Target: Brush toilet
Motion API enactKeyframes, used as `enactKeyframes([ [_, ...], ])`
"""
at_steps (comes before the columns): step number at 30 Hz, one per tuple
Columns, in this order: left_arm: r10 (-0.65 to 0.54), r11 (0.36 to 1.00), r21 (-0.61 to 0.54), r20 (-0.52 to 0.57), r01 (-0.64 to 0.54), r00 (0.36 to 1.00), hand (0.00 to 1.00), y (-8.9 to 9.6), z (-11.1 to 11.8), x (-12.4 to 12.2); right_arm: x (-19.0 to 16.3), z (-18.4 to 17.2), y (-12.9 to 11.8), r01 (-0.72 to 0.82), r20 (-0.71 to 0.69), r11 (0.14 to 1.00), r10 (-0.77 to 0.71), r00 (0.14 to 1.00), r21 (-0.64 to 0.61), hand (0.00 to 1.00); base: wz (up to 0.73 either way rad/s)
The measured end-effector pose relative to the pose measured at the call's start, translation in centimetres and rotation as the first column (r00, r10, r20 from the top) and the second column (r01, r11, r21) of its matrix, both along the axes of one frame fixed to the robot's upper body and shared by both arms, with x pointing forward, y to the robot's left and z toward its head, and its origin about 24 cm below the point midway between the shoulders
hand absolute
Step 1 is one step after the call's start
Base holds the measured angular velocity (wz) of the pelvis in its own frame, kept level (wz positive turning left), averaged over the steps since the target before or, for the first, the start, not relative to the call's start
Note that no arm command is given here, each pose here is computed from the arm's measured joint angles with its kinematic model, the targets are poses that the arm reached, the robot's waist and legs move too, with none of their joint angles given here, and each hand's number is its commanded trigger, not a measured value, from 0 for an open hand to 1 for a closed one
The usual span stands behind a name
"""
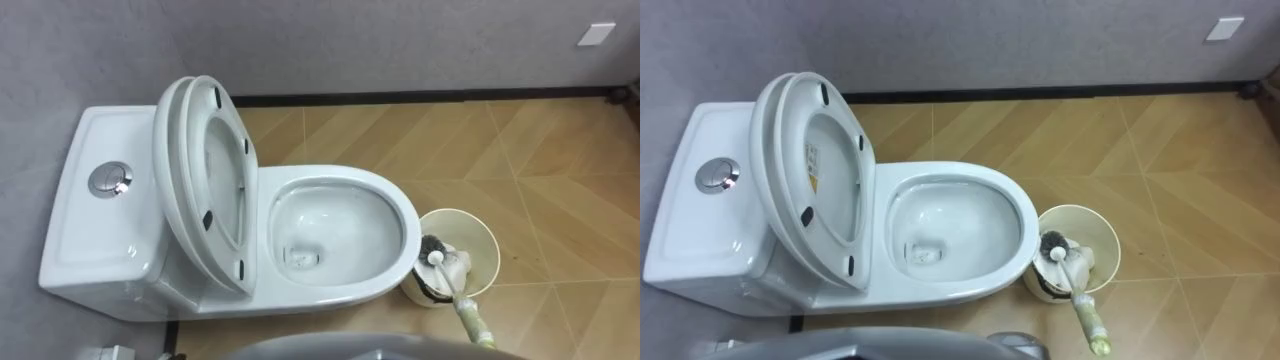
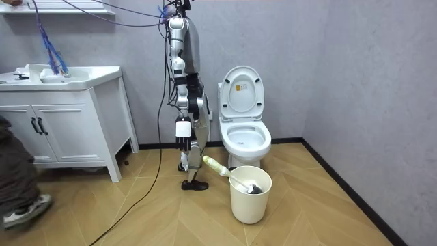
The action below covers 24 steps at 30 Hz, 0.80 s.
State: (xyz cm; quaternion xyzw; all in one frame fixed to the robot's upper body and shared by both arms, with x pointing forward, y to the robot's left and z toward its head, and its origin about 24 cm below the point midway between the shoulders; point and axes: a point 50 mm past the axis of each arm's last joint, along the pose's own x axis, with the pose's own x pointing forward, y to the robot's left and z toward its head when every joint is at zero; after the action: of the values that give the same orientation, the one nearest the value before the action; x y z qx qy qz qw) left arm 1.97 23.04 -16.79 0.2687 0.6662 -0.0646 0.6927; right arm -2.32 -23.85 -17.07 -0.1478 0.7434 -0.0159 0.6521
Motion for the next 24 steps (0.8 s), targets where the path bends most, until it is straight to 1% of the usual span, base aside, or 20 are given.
enactKeyframes([
  [7,-0.001,1.0,0.001,0.0,0.001,1.0,0.0,0.0,0.0,0.0,0.5,0.0,0.0,0.0,0.022,1.0,0.0,1.0,-0.002,0.0,0.0],
  [12,0.008,1.0,0.008,-0.025,-0.008,1.0,0.0,0.1,0.0,-0.6,0.4,0.1,-0.3,0.021,0.033,0.999,-0.019,0.999,-0.048,0.0,0.0],
  [16,0.016,1.0,0.012,-0.044,-0.016,0.999,0.0,0.2,0.0,-1.2,0.4,0.2,-0.7,0.102,0.063,0.989,-0.096,0.993,-0.107,0.0,0.0],
  [19,0.018,1.0,0.012,-0.039,-0.017,0.999,0.0,0.2,0.0,-1.1,0.7,0.3,-1.1,0.178,0.099,0.973,-0.164,0.981,-0.149,0.0,-0.01],
  [24,0.013,1.0,0.014,-0.021,-0.013,1.0,0.0,0.2,0.0,-0.9,2.1,0.6,-1.8,0.232,0.198,0.946,-0.188,0.962,-0.228,0.0,-0.08],
])
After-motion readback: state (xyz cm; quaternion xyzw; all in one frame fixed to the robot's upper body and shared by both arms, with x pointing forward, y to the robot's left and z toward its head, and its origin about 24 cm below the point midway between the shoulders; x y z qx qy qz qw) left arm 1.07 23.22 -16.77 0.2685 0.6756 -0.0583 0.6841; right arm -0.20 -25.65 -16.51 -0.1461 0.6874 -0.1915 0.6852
